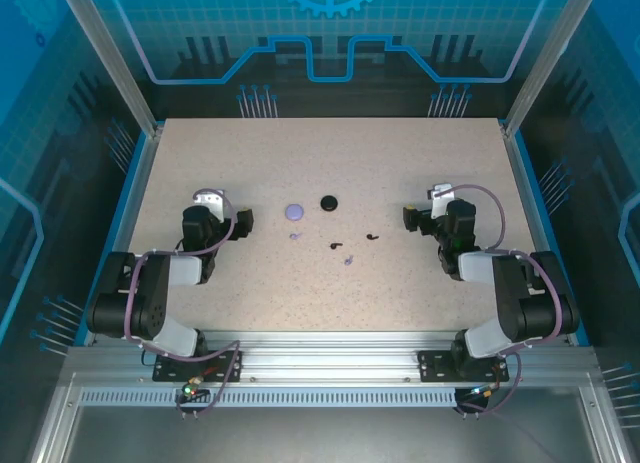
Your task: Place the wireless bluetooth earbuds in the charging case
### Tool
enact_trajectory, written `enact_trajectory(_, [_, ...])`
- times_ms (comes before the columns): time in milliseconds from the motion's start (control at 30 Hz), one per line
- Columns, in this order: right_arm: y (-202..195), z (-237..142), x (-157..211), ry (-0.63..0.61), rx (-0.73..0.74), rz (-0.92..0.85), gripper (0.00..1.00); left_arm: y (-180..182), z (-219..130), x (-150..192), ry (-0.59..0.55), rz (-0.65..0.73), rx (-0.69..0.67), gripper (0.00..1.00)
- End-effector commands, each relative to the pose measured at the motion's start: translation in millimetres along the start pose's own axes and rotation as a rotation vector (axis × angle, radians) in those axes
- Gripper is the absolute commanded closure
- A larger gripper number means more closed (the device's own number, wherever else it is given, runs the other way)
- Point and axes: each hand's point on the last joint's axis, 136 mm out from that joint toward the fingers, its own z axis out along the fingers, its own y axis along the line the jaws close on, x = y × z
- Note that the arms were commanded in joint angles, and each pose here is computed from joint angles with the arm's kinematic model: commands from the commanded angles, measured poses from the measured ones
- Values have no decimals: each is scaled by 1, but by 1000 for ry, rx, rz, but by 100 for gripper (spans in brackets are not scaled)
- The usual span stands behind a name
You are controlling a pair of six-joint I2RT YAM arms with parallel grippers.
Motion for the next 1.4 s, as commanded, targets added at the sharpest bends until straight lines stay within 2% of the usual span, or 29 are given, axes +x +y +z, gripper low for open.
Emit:
enact_trajectory(0, [-3, 0, -3, -19, 0, -3, 0, -1, 2, -14, -40, 4, -2, 1])
enact_trajectory(833, [-3, 0, -5, -25, 2, -4, 0, -2, 2, -17, -35, 4, 3, 1])
enact_trajectory(967, [-11, -4, -19, 47, 49, 14, 0, -4, -3, -27, -13, 2, 6, 1])
enact_trajectory(1033, [-17, -6, -22, 93, 79, 52, 0, -1, -8, -35, 10, -24, -16, 1])
enact_trajectory(1167, [-9, -12, -25, 160, 41, 116, 0, -2, -17, -47, 115, -155, -43, 1])
enact_trajectory(1367, [10, -17, -35, 382, -63, 171, 0, -29, -11, -50, 370, -367, 40, 1])
